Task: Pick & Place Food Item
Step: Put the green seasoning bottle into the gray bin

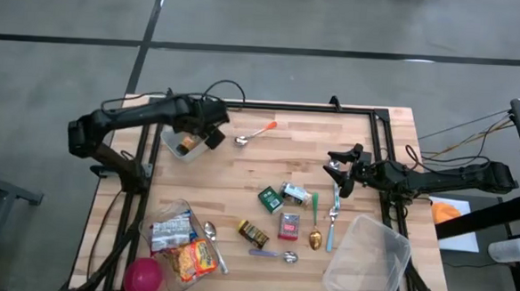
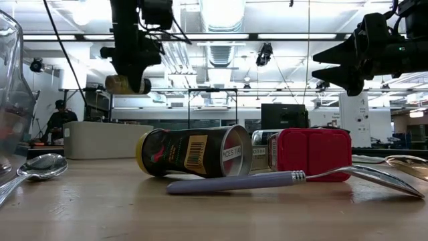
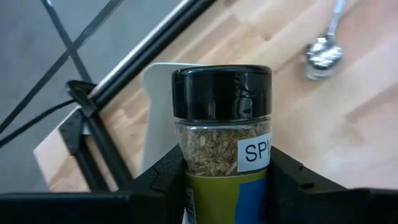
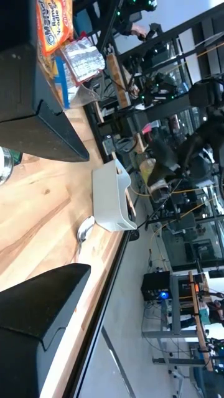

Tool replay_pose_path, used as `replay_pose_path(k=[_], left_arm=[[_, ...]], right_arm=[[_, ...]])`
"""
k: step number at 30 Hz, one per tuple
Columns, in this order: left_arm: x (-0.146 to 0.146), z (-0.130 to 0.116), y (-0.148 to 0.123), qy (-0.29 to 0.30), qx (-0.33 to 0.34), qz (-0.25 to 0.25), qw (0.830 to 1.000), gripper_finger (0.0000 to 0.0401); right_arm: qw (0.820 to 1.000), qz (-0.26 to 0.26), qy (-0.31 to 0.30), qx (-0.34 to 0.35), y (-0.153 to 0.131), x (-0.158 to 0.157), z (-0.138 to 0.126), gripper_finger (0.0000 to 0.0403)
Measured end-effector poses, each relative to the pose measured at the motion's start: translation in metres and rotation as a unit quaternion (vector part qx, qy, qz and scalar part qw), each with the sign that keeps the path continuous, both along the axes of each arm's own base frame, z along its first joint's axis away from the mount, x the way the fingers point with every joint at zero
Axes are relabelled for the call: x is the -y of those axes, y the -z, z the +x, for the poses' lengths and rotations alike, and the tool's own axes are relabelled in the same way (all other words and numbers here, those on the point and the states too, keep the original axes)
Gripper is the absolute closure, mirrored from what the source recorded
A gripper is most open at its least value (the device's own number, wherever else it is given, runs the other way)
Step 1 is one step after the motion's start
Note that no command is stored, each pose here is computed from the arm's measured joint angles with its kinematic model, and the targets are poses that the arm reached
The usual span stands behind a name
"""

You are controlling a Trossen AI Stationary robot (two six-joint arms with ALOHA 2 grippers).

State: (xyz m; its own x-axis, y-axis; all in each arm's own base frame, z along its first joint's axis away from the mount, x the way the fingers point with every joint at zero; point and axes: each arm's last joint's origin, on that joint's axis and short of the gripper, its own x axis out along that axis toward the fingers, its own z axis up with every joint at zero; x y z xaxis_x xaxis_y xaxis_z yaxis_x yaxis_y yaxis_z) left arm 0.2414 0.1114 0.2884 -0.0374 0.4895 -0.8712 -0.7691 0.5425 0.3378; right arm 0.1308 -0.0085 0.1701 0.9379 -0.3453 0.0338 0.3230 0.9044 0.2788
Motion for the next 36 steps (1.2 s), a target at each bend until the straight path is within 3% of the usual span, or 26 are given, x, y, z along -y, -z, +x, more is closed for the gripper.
replay_pose_path(k=[10, 19, 36], left_arm=[[-0.028, -0.012, 0.007, -0.009, -0.018, -0.007, 1.0, 0.0253], [-0.034, -0.025, 0.04, -0.022, -0.051, -0.038, 0.998, 0.0253], [-0.039, -0.04, 0.096, -0.003, -0.014, -0.097, 0.995, 0.0253]], right_arm=[[1.0, 0.0, 0.0, 0.0, 0.0, 0.0, 0.0, 0.0126], [1.0, 0.0, 0.0, 0.0, 0.0, 0.0, 0.0, 0.0126], [1.0, 0.0, 0.0, 0.0, 0.0, 0.0, 0.0, 0.0126]])
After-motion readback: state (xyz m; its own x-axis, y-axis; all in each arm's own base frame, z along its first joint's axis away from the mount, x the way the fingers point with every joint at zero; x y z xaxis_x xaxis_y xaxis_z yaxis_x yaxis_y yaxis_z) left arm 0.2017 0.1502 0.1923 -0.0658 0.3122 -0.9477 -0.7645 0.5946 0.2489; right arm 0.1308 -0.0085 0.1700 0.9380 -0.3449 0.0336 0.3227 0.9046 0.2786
